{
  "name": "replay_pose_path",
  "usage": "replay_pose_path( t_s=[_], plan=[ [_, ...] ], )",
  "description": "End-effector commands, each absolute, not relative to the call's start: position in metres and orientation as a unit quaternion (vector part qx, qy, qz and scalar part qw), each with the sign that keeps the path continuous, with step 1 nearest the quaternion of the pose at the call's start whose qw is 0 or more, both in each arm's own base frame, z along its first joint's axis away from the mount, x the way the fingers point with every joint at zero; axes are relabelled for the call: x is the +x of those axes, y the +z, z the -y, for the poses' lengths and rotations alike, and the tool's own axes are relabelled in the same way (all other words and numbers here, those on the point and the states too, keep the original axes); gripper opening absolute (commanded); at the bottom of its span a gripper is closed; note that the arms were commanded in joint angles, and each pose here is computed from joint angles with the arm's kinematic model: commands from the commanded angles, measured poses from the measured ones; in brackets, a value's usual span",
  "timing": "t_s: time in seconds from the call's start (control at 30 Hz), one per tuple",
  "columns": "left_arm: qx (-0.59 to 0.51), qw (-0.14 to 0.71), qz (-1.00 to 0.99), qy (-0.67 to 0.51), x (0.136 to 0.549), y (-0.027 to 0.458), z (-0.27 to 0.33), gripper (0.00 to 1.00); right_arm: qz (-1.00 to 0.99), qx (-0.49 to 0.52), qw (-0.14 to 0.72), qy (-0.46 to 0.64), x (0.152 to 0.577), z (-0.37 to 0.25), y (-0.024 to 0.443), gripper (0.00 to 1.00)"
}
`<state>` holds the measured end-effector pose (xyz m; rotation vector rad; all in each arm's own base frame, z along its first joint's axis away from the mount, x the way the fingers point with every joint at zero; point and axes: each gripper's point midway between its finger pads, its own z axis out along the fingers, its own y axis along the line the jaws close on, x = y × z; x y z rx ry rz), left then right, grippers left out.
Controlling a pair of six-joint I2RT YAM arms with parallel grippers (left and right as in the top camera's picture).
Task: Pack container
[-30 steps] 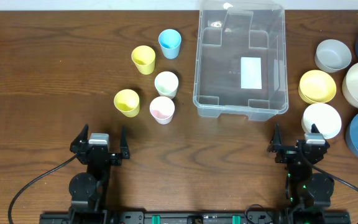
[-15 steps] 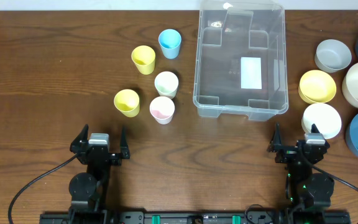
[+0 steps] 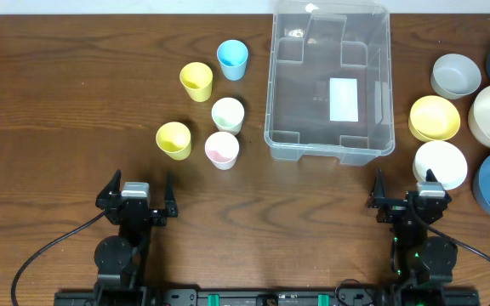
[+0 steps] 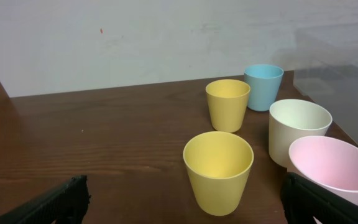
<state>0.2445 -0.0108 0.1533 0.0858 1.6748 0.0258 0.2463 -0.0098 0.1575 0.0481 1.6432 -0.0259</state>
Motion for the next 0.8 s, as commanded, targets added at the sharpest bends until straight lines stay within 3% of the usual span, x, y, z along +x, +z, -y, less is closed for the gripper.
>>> replay_pose_path(
  t_s=[0.0,0.37,0.6,0.77],
  plan=[
    [0.038,0.649,-0.760,0.021,0.244,0.136,0.007,0.98,-0.732,0.011,0.681,-0.010,0.246,0.006,0.157,0.99],
    [0.037,0.649,-0.760,0.021,0.244,0.136,0.007,0.98,-0.716,0.046,0.696,0.040,0.247,0.002,0.168,0.99],
    [0.038,0.649,-0.760,0.021,0.244,0.136,0.007,0.98,-0.622,-0.009,0.782,0.019,0.236,-0.006,0.247,0.99],
    [0.037,0.649,-0.760,0.021,0.244,0.136,0.007,0.98,-0.634,0.020,0.769,-0.074,0.225,0.022,0.303,0.99]
  ],
)
